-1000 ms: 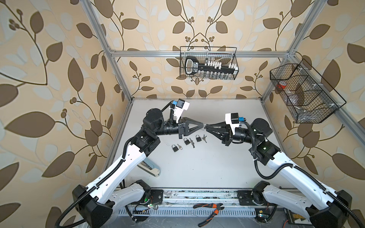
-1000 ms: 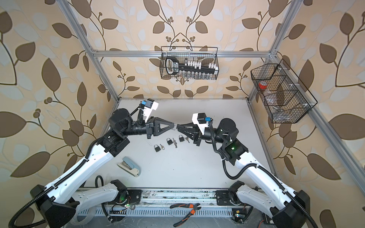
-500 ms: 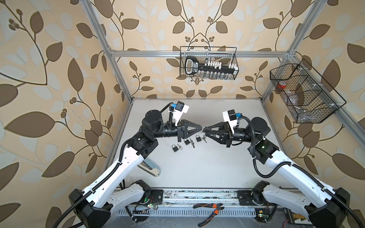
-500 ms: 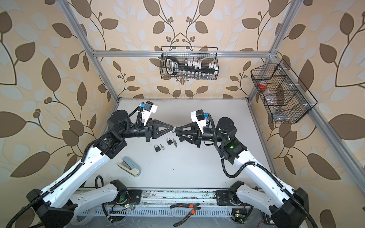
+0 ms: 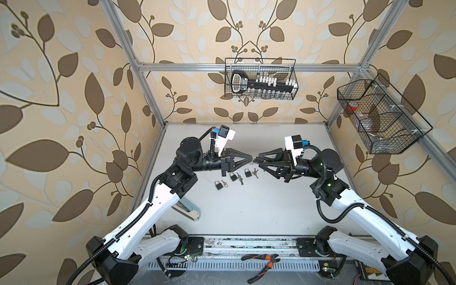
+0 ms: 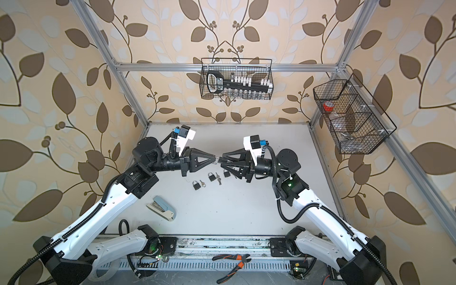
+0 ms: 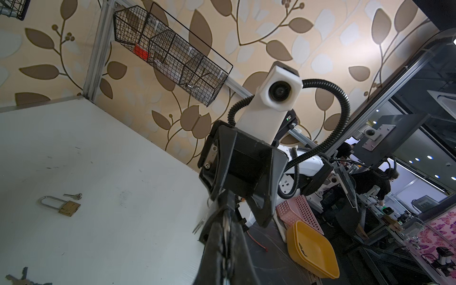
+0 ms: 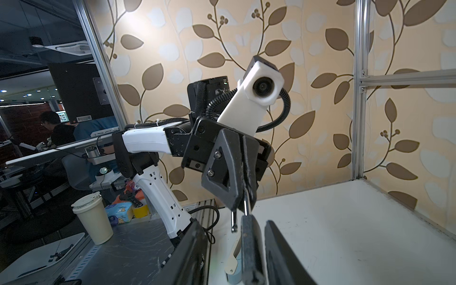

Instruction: Lock with the key

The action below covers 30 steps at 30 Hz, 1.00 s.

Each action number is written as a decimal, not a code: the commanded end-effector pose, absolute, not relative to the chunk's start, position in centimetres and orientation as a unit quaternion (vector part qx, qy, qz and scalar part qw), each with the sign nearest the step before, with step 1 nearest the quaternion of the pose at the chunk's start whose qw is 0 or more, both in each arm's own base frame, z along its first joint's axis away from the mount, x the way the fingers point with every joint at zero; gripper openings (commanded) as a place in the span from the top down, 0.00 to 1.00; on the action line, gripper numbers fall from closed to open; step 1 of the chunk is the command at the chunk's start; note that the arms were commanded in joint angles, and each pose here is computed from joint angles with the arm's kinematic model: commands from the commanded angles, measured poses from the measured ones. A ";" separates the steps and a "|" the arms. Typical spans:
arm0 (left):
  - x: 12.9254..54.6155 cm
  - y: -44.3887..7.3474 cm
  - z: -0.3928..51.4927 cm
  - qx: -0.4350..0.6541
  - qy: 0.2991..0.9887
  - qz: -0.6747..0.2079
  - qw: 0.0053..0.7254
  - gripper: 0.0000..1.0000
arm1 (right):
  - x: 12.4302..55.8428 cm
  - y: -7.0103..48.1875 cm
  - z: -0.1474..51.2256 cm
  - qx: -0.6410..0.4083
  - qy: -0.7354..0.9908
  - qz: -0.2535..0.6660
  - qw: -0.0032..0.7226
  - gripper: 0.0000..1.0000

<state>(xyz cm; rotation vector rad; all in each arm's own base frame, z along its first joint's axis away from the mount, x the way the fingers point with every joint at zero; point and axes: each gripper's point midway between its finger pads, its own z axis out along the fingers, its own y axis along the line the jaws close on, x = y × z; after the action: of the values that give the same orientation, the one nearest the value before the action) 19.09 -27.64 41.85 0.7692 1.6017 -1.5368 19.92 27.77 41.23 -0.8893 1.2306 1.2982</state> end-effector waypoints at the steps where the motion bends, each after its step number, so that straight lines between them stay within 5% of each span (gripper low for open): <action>1: 17.7 -27.2 44.8 0.328 0.584 -0.616 0.414 1.00 | 19.7 28.0 40.8 -0.378 0.514 0.554 0.535 0.58; 19: 17.5 -27.1 44.9 0.323 0.583 -0.621 0.412 1.00 | 19.7 28.2 40.4 -0.372 0.517 0.562 0.528 0.74; 30: 17.7 -26.8 44.3 0.313 0.594 -0.611 0.419 1.00 | 19.6 28.0 40.5 -0.360 0.523 0.565 0.527 1.00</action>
<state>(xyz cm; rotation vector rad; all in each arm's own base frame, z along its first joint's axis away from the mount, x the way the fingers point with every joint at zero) 18.69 -27.57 42.30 0.7606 1.5958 -1.5712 19.90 28.03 40.48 -0.8703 1.2544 1.3388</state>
